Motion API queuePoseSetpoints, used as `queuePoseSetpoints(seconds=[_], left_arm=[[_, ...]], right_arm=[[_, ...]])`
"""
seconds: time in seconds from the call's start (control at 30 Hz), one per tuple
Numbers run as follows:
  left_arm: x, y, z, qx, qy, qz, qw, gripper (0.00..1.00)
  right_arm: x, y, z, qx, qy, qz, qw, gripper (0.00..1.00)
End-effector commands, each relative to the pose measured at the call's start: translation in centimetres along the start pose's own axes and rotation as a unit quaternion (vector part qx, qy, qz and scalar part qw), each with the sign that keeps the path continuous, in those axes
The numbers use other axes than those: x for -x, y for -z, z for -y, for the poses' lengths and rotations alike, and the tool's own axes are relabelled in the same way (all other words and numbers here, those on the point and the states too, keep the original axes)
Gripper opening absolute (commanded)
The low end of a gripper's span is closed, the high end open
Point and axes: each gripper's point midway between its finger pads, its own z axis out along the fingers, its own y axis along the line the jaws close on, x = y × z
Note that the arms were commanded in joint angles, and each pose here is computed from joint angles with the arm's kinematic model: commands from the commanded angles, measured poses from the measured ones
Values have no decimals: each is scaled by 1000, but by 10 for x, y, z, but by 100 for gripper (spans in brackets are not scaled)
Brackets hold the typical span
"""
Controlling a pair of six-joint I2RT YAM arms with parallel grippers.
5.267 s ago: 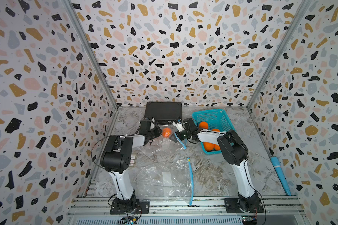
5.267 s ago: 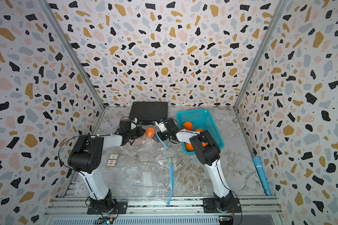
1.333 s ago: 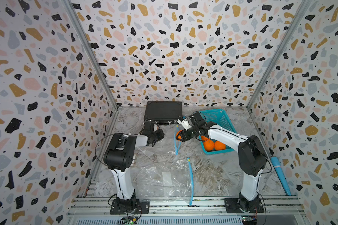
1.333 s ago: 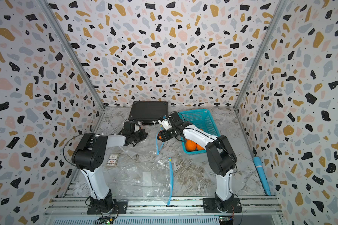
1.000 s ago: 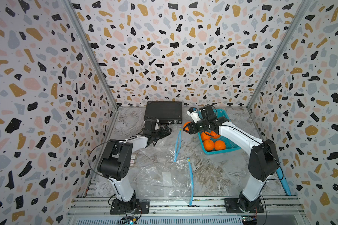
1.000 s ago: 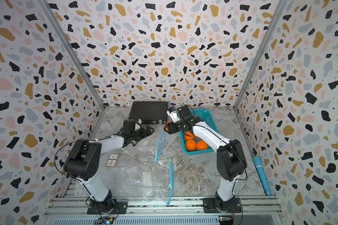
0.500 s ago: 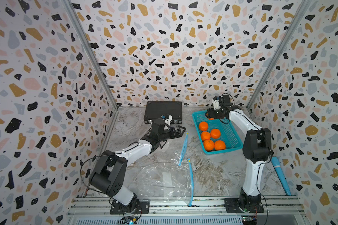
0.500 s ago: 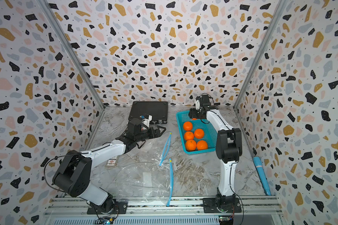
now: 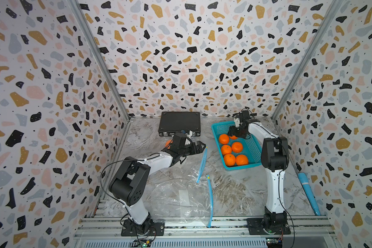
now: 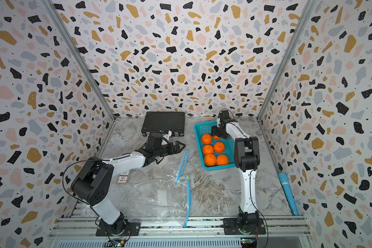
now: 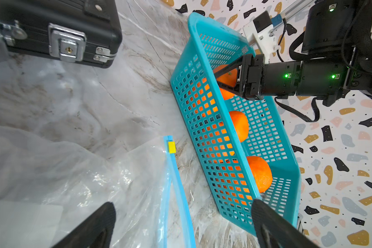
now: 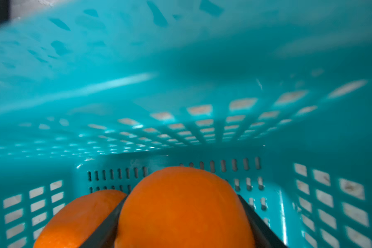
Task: Open the zip-top bag and take out the orange
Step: Place the orange in the basket.
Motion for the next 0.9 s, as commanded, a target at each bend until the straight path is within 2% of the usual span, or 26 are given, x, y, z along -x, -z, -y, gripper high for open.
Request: queuePoseSetpoints(seconds=[0.0,0.17,0.33,0.5,0.6,0.63,0.77,0.87], left_arm=[[20,15,16,4,-28,25,999,99],[25,33,11,31,-30,38,998,99],[33,51,-5,54,-16,48,997,99],[61,89,-59,117,22,104,987,99],[77,100,-100,166,40,123,978,100],[81,100,-109,172,43,128,976,100],[93,94,-139,201,39,133,970,97],[93,96,-152,200,57,132,969,94]], right_arm=[[-1,1,1,9,-13,-2,1000,78],[6,11,-2,11,-14,13,1000,90],[15,35,-8,11,-9,29,999,92],[8,90,-33,14,18,68,997,93],[-16,117,-73,46,67,87,993,95],[-28,122,-92,69,90,88,990,99],[-93,135,-163,120,200,83,969,100],[-130,140,-196,155,250,96,951,100]])
